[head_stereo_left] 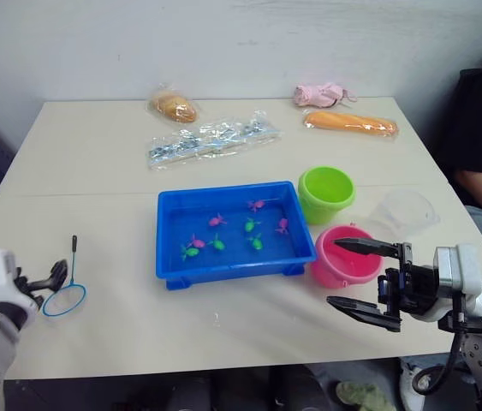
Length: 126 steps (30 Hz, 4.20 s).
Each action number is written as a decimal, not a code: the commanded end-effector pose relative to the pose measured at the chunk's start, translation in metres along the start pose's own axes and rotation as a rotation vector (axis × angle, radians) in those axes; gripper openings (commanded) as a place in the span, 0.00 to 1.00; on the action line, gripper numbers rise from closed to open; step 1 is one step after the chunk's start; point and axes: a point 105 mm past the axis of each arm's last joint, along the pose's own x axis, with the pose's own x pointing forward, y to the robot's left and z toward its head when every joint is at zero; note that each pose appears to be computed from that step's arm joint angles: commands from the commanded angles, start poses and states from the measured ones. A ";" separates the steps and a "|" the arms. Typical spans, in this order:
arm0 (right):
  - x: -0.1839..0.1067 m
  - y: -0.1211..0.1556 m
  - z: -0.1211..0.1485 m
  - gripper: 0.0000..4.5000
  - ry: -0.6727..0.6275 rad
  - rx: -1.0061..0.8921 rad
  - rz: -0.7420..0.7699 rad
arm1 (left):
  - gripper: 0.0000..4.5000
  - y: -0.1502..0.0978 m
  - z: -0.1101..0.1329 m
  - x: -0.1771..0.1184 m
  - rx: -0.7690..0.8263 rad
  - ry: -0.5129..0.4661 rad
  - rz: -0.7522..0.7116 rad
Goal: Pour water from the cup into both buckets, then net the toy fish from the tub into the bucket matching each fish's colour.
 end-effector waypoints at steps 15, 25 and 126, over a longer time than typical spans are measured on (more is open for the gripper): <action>-0.022 0.010 -0.007 1.00 0.051 -0.078 -0.094 | 0.74 -0.025 -0.052 0.060 -0.029 0.316 -0.044; -0.024 0.010 -0.006 1.00 0.067 -0.076 -0.124 | 0.01 -0.025 -0.048 0.060 -0.115 0.207 -0.064; 0.037 -0.046 -0.034 0.00 0.422 0.667 -0.554 | 0.99 -0.176 0.100 -0.026 0.433 -0.489 -1.303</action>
